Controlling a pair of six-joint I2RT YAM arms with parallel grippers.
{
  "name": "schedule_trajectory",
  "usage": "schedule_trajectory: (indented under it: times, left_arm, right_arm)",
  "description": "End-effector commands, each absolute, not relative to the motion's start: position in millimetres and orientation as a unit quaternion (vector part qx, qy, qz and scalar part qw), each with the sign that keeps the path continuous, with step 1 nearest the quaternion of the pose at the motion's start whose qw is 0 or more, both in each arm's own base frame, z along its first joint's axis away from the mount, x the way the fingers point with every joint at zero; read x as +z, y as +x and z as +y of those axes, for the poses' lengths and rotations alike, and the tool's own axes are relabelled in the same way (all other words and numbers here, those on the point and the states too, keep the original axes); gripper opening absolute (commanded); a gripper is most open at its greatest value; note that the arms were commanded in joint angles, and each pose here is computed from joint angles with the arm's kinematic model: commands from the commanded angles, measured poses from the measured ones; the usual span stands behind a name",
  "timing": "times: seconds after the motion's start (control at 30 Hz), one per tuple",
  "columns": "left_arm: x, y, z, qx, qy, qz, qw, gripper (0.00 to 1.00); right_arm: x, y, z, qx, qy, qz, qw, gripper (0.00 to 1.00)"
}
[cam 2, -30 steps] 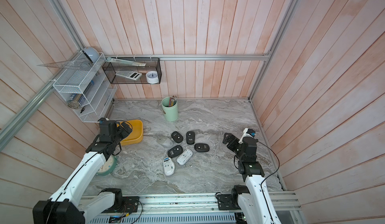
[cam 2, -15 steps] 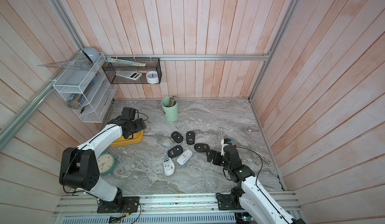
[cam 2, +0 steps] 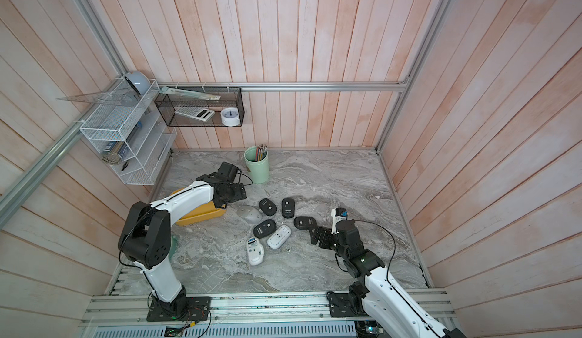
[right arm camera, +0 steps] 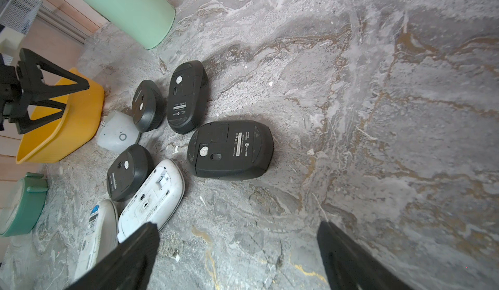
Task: Put the mouse in the storage box
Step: Move the storage box to the center of the board.
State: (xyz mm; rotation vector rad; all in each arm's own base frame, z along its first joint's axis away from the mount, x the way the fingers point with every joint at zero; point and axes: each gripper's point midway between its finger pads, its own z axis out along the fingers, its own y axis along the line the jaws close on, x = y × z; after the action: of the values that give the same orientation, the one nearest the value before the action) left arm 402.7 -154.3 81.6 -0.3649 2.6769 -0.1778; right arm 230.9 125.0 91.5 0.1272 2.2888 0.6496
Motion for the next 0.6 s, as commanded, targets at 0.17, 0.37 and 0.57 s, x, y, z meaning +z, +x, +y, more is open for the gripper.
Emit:
schedule_trajectory:
  times: [0.17,0.37,0.57]
  left_arm:
    - [93,411,-210,-0.123,-0.095,0.963,0.222,0.89]
    - [114,405,-214,-0.128,-0.076,0.959,0.241,0.9]
    - [173,382,-173,-0.096,-0.081,0.945,0.301,0.99]
  right_arm:
    - [98,234,143,0.237,0.002,0.896,0.375,0.97]
    - [109,237,171,0.211,-0.062,0.901,0.374,0.97]
    - [116,246,199,0.179,-0.124,0.905,0.365,0.97]
